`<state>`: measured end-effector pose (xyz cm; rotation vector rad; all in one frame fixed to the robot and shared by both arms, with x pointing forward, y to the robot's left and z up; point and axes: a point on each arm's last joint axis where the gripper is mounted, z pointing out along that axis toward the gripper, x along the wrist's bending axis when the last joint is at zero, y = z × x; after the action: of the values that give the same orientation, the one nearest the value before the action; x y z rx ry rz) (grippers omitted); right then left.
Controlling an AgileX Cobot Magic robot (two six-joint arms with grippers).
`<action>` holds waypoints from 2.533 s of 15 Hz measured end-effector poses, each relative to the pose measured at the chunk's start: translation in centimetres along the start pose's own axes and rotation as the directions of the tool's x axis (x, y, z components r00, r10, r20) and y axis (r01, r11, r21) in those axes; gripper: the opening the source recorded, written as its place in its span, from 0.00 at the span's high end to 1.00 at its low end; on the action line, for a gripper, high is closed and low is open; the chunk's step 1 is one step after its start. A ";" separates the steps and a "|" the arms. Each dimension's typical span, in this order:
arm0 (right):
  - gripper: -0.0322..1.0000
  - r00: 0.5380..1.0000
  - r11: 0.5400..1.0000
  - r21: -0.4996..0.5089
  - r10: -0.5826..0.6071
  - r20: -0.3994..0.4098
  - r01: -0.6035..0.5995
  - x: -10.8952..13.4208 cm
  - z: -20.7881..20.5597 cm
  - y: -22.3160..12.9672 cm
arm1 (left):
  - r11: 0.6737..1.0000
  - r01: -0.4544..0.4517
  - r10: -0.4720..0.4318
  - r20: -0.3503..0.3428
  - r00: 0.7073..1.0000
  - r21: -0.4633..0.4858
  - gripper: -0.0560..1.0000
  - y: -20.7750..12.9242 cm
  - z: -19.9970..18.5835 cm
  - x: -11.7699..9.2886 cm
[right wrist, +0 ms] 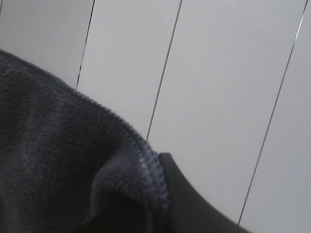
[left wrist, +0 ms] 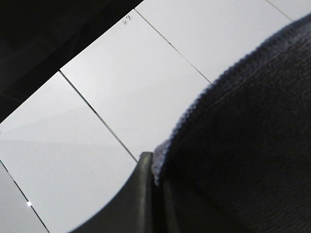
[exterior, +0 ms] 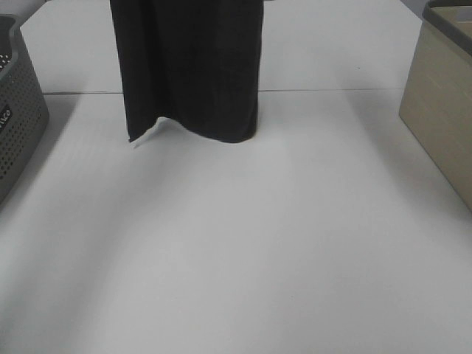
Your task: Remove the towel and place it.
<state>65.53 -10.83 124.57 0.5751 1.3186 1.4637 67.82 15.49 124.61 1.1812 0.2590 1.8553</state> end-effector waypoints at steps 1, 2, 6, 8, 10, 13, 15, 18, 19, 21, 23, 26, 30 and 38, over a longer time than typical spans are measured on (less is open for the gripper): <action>0.95 1.000 1.000 -0.006 -0.002 0.003 0.002 0.0 0.6 -0.5 | 1.000 0.000 0.000 -0.010 1.000 -0.010 0.95 -0.5 0.1 -0.5; 0.95 1.000 1.000 -0.024 -0.002 0.010 0.002 -0.1 1.2 -0.6 | 1.000 0.004 -0.005 -0.028 1.000 -0.023 0.95 -0.9 0.1 -0.9; 0.95 0.999 0.999 -0.042 -0.001 0.040 0.003 -1.1 2.8 -2.1 | 0.998 -0.002 -0.003 -0.083 0.997 -0.058 0.95 -3.2 0.3 -2.5; 0.95 0.999 0.999 -0.040 0.004 0.047 -0.002 -1.3 3.3 -3.3 | 0.998 0.015 -0.020 -0.093 0.995 -0.055 0.95 -4.6 0.7 -3.1; 0.95 0.999 0.999 -0.050 0.002 0.050 0.001 -1.5 3.7 -4.4 | 0.995 0.058 -0.068 -0.121 0.990 -0.083 0.95 -5.8 1.8 -3.1; 0.95 0.996 0.995 -0.093 -0.015 0.085 0.023 -3.0 4.6 -5.4 | 0.988 0.098 -0.113 -0.122 0.986 -0.121 0.95 -7.9 3.6 -3.0; 0.95 0.995 0.992 -0.120 -0.026 0.097 0.037 -3.5 4.7 -5.3 | 0.985 0.094 -0.111 -0.115 0.987 -0.144 0.95 -8.3 4.1 -2.9; 0.95 0.993 0.987 -0.148 -0.039 0.112 0.056 -4.3 4.7 -5.5 | 0.985 0.068 -0.078 -0.060 0.995 -0.159 0.95 -8.8 4.3 -3.2; 0.95 0.992 0.987 -0.152 -0.042 0.119 0.060 -4.7 4.6 -5.5 | 0.984 0.052 -0.060 -0.038 0.997 -0.170 0.95 -8.7 4.3 -3.3; 0.95 0.992 0.985 -0.160 -0.043 0.121 0.062 -4.8 4.6 -5.5 | 0.985 0.018 -0.017 0.007 1.000 -0.170 0.95 -8.8 4.3 -3.6; 0.95 0.992 0.985 -0.160 -0.042 0.121 0.061 -4.8 4.6 -5.5 | 0.986 0.010 -0.007 0.016 1.000 -0.165 0.95 -9.1 4.3 -3.5; 0.95 0.992 0.986 -0.151 -0.046 0.121 0.064 -4.8 4.6 -5.5 | 0.990 0.006 -0.003 0.026 1.000 -0.140 0.95 -9.3 4.3 -3.6; 0.95 0.993 0.998 -0.068 0.013 0.119 -0.005 -4.9 4.7 -6.4 | 0.992 0.098 -0.094 0.051 0.994 -0.083 0.95 -9.8 4.4 -3.8; 0.95 0.983 0.944 0.297 0.105 0.154 -0.147 -4.5 4.3 -9.7 | 0.888 0.390 -0.408 0.027 0.913 0.244 0.95 -11.6 4.3 -5.0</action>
<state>74.37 -14.44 118.11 0.9624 1.4321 1.3020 78.62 17.24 116.97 1.2453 0.6437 1.4408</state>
